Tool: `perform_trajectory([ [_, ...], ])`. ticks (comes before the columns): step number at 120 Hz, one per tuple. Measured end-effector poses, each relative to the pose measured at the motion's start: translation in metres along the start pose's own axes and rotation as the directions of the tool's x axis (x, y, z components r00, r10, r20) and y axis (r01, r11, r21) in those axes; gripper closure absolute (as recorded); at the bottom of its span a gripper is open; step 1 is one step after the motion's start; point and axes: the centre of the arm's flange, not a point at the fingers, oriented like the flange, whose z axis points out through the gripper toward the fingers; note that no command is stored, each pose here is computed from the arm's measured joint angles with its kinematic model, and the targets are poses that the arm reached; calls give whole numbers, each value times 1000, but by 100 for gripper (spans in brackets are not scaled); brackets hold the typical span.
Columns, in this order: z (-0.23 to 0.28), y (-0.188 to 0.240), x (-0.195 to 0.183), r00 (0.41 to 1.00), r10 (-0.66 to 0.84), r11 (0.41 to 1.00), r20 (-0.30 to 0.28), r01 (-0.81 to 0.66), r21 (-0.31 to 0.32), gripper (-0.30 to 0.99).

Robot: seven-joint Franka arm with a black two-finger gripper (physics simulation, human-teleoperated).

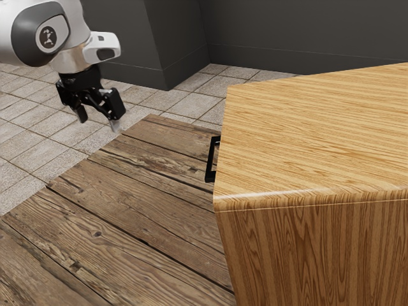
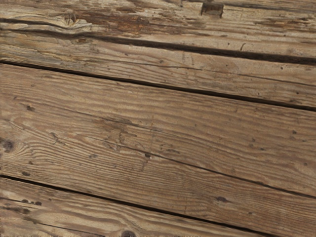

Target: Pull the drawer handle with one arm to open the drawer

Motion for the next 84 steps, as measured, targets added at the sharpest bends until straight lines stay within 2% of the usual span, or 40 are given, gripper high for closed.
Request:
perform_trajectory([
  [32,-1,-9,-2,1000,4,1000,-3,-4,-2,0],
  [35,-13,-10,-4,1000,7,1000,-24,-7,-3,0],
  [42,-63,-13,-15,993,9,1000,-117,-10,-7,0],
  [47,-82,-14,-20,989,11,1000,-151,-13,-9,0],
  [70,-115,-8,-38,978,49,998,-204,-56,-29,0],
  [84,-114,-4,-41,977,80,995,-198,-88,-35,0],
])
